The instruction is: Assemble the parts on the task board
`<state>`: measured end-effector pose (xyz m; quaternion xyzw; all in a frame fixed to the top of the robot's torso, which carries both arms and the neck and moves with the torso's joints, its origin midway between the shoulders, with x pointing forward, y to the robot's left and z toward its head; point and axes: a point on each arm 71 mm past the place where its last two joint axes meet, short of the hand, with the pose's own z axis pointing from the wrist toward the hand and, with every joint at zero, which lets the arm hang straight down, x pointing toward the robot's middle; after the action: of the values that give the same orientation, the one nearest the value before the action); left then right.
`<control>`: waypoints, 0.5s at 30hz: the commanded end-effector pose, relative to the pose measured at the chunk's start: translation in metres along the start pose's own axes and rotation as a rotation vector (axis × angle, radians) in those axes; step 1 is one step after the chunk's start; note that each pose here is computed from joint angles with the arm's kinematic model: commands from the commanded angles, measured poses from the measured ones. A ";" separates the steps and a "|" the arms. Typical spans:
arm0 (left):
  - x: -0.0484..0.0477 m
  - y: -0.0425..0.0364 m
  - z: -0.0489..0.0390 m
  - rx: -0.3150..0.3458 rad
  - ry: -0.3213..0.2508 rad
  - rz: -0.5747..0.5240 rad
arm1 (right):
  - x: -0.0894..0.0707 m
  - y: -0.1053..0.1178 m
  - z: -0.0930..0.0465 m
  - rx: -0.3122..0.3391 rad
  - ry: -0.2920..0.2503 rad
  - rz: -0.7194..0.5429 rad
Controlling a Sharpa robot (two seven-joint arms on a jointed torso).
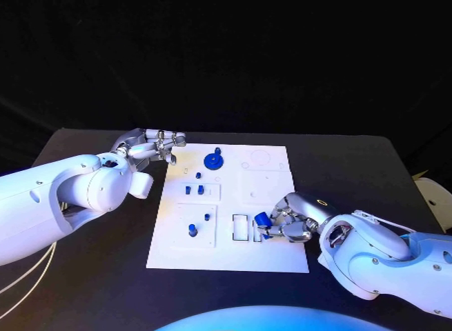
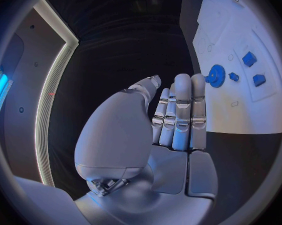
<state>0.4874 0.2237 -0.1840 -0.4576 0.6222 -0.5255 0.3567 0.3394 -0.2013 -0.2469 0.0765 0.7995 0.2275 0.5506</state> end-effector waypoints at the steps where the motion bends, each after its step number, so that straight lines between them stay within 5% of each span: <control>1: 0.0032 -0.0006 0.0005 0.004 0.023 -0.004 | 0.000 0.010 0.001 -0.014 -0.018 0.073; 15: 0.0041 -0.0002 0.0001 -0.001 0.029 -0.004 | 0.020 0.031 0.016 -0.042 0.082 0.099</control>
<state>0.4869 0.2225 -0.1846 -0.4568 0.6243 -0.5259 0.3536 0.3434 -0.1638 -0.2514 0.0956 0.8017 0.2717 0.5238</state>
